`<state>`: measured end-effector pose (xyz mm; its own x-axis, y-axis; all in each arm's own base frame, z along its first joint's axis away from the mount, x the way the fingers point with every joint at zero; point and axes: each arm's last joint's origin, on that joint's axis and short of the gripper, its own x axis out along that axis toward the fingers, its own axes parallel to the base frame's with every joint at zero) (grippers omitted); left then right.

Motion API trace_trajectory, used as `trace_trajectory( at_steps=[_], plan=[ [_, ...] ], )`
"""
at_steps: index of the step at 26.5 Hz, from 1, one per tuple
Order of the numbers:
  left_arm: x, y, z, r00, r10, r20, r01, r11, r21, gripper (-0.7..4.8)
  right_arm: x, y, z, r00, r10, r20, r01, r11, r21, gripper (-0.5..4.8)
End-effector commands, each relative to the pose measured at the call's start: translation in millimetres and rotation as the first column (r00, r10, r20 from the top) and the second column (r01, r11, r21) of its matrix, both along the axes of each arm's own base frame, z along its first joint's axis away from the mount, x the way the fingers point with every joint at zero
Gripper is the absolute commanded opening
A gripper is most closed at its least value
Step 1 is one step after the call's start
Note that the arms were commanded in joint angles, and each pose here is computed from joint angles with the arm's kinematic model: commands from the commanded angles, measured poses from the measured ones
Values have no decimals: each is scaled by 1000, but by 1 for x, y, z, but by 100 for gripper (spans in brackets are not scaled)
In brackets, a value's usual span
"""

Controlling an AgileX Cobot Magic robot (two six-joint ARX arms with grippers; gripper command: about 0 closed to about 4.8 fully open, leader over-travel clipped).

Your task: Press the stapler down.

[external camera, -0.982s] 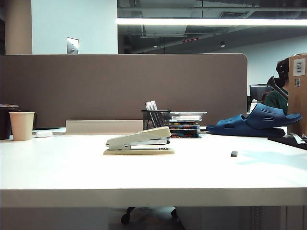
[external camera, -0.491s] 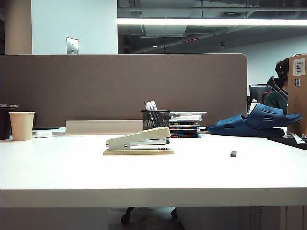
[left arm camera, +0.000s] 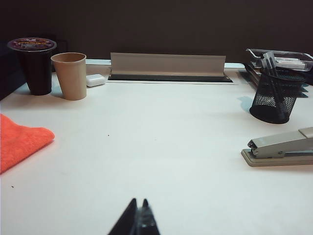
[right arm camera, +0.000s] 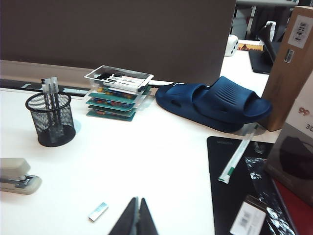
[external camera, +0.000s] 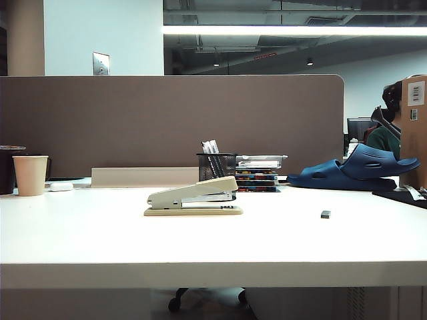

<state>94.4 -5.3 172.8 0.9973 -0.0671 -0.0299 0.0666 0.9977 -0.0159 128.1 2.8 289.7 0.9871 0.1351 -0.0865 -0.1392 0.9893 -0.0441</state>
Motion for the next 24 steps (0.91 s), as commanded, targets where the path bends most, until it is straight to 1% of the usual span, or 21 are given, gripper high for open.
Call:
trace_trajectory(
  at_steps=[1, 6, 8, 12, 14, 18, 22, 24],
  plan=[
    [0, 0, 3, 1000, 8, 20, -8, 1000, 4, -5, -7, -1, -12, 998, -22, 55, 22, 1000, 3, -9],
    [0, 1, 3, 1000, 19, 21, -19, 1000, 4, -5, -16, 0, -41, 994, -24, 106, 23, 1000, 4, -9],
    [0, 1, 3, 999, 18, 26, -19, 1000, 7, -5, -19, -1, -59, 993, -45, 109, 45, 999, 4, -9],
    [0, 1, 4, 999, 19, 39, -19, 1000, 17, -5, -22, -1, -79, 990, -63, 123, 63, 998, 5, -9],
    [0, 1, 4, 999, 18, 41, -19, 999, 42, -5, -23, -1, -86, 989, -66, 133, 66, 998, 6, -9],
    [0, 1, 4, 999, 17, 42, -20, 998, 65, -5, -24, -2, -97, 986, -82, 148, 81, 997, 8, -9],
    [0, 1, 5, 998, 17, 52, -20, 998, 65, -5, -25, -2, -109, 979, -89, 183, 89, 996, 11, -9],
    [0, 1, 7, 997, 17, 73, -22, 998, 64, -5, -25, -2, -111, 978, -89, 189, 89, 996, 9, -9]
  ],
)
